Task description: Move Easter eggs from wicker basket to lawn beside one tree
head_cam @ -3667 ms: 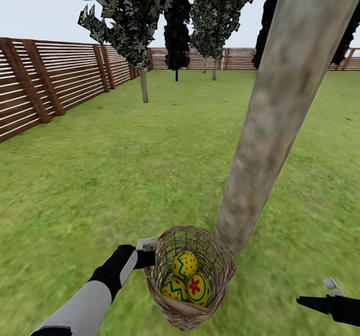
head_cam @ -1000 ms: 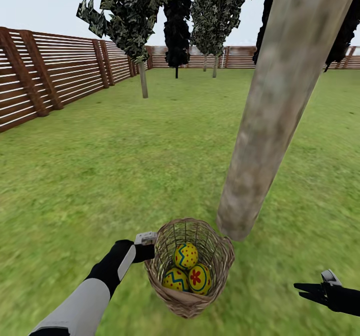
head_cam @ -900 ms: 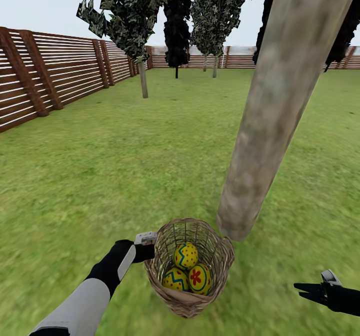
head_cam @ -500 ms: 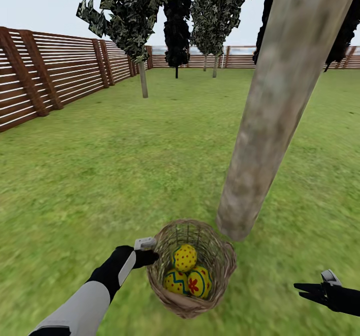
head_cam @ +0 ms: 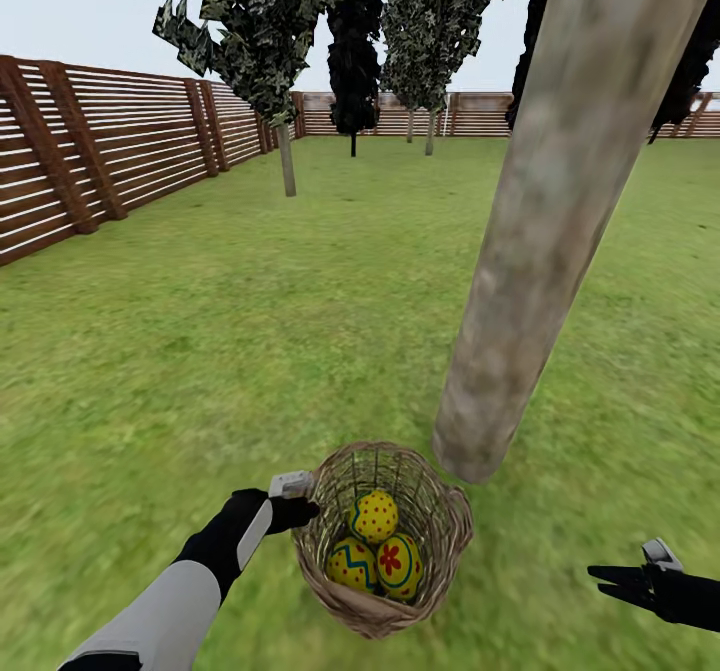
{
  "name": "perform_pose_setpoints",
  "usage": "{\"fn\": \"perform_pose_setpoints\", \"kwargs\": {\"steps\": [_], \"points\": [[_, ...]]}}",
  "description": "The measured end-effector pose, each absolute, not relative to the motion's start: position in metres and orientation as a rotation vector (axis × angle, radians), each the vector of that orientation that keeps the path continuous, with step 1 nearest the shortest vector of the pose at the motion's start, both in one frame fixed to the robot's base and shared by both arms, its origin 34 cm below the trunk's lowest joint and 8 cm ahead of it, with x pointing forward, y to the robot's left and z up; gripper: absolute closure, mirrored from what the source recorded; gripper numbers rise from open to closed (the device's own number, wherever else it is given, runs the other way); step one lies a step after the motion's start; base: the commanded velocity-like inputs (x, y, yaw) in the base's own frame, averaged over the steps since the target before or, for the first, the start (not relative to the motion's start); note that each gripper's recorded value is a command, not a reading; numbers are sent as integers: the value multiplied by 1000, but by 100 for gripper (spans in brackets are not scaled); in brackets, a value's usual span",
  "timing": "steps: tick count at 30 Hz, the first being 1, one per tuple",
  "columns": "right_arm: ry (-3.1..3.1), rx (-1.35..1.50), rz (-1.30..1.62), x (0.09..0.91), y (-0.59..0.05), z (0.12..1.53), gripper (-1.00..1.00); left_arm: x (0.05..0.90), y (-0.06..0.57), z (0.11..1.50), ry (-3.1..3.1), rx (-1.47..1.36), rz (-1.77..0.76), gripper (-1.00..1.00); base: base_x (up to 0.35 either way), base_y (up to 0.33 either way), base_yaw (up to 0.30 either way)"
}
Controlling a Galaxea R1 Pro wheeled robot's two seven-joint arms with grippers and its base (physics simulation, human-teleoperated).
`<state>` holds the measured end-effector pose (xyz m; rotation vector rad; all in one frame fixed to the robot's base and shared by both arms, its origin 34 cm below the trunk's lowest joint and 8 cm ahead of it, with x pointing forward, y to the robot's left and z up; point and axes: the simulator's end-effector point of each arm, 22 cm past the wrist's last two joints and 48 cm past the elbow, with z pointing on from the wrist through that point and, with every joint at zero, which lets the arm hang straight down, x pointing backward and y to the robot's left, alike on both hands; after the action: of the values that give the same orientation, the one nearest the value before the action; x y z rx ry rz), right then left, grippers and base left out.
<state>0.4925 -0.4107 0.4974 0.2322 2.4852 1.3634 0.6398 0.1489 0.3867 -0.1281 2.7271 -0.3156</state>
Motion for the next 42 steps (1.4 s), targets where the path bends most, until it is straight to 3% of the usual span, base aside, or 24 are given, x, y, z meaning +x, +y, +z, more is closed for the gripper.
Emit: {"fn": "perform_pose_setpoints", "kwargs": {"steps": [23,28,34,42], "points": [[2469,148,1390,512,-385,544,-100,667,182,447,2691,-145,-259,-100,0,0,0],[2544,82,1212,533,-376,530,-100,670,198,458,2689,-165,-237,-100,0,0,0],[2685,-198,933,554,-344,499,-100,672,223,460,2665,-383,-285,-100,0,0,0],[2710,-443,738,578,-313,496,-100,715,212,512,2508,-519,-441,-100,0,0,0]]}}
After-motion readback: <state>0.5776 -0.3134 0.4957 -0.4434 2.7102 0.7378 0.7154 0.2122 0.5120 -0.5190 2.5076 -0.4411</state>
